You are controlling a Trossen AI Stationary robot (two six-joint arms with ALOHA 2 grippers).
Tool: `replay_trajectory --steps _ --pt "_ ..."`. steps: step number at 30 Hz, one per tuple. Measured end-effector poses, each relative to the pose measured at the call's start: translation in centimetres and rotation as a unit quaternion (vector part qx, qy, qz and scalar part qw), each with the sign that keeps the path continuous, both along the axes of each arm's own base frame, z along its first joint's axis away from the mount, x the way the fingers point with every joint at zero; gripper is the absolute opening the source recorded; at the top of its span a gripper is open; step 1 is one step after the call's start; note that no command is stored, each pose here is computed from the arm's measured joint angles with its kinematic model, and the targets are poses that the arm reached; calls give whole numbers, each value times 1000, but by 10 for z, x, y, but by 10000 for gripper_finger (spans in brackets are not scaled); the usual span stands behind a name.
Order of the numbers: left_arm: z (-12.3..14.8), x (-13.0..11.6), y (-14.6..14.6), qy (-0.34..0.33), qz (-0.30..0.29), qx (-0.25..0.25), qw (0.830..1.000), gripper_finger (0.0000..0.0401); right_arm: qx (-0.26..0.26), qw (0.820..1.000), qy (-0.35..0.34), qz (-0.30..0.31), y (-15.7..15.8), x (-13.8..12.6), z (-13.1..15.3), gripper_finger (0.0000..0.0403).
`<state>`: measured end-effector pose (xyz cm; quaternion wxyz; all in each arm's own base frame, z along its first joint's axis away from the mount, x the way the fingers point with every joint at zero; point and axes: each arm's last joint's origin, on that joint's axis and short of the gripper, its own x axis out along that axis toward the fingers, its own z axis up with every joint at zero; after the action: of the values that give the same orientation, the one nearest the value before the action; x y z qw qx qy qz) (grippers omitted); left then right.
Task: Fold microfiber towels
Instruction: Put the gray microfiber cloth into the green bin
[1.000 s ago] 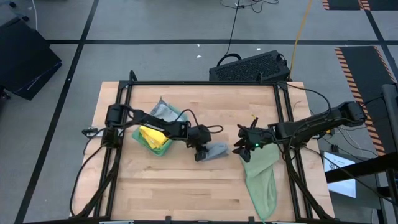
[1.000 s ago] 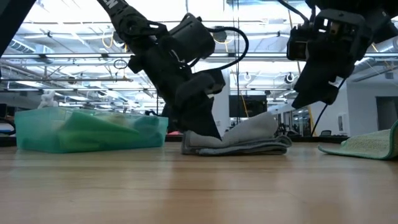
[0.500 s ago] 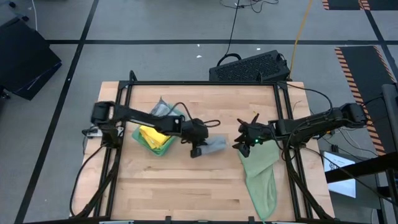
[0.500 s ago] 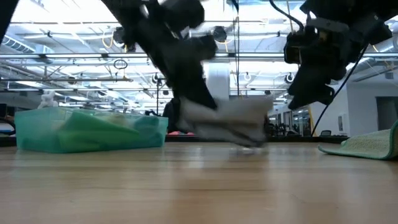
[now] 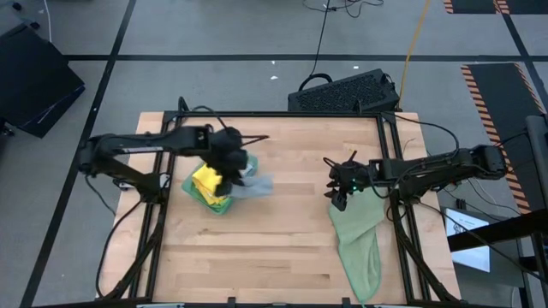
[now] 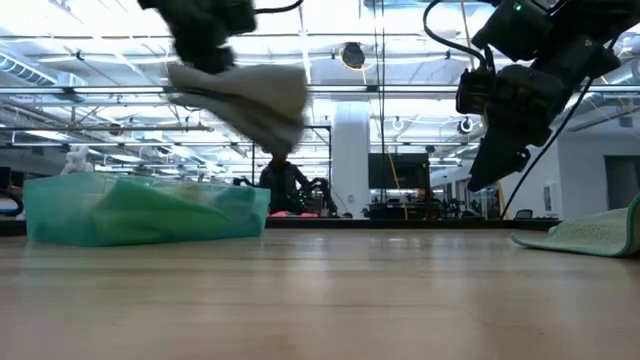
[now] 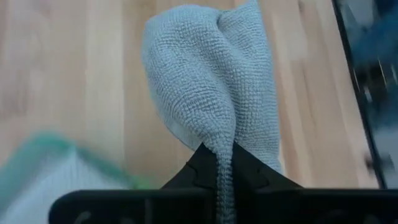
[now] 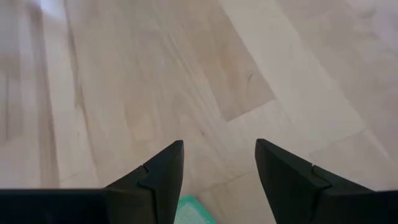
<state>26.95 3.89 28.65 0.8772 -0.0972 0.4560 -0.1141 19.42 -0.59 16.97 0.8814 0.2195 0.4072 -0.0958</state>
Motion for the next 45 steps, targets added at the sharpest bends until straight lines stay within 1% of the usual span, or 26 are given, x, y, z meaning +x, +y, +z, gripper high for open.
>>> replay_trajectory --steps 3,7,10,12,15,17,20,23,26,27,29,30,33,35,37,40,42,45 --pt "6 -27 4 42 -29 3 999 24 -8 1000 0 4 -3 0 0 192" --pt "7 -57 11 109 -68 15 992 14 0 1000 -1 20 -6 0 0 192" --pt "4 -71 20 155 -97 12 983 9 0 1000 -1 17 -7 -1 0 192" --pt "0 -77 25 178 -117 -7 977 11 1 1000 1 18 -7 -1 0 192" --pt "-4 -83 30 198 -162 -26 966 21 21 999 4 34 -6 -2 -1 192" --pt "-7 -84 33 206 -186 -29 960 22 32 999 10 41 -5 -3 -1 192" --pt "-16 -76 43 194 -210 -15 958 14 34 999 17 39 -5 -4 -2 192" --pt "-32 -65 50 213 -236 -30 948 12 33 999 14 39 -5 -3 -2 192" --pt "-51 -54 57 239 -254 -53 936 24 34 999 14 38 -5 -3 -2 192" --pt "-57 -51 60 246 -261 -51 932 28 36 999 15 35 -5 -3 -2 192" --pt "-68 -43 64 255 -267 -31 929 32 42 999 15 28 -5 -3 -2 192" --pt "-72 -39 67 256 -267 -13 929 33 44 999 15 25 -5 -3 -2 192" --pt "-80 -31 73 262 -246 34 933 35 52 998 16 17 -5 -3 -2 192" --pt "-85 -27 76 262 -231 44 936 36 56 998 17 13 -4 -3 -2 192" --pt "-86 -26 76 261 -227 42 937 41 59 998 17 10 -4 -3 -2 192" --pt "-86 -26 76 268 -218 40 937 72 58 998 17 12 -4 -3 -2 192" --pt "-84 -27 76 276 -199 42 939 105 55 998 17 17 -4 -3 -2 192" --pt "-77 -30 76 298 -158 67 939 158 49 998 16 22 -4 -3 -2 192"
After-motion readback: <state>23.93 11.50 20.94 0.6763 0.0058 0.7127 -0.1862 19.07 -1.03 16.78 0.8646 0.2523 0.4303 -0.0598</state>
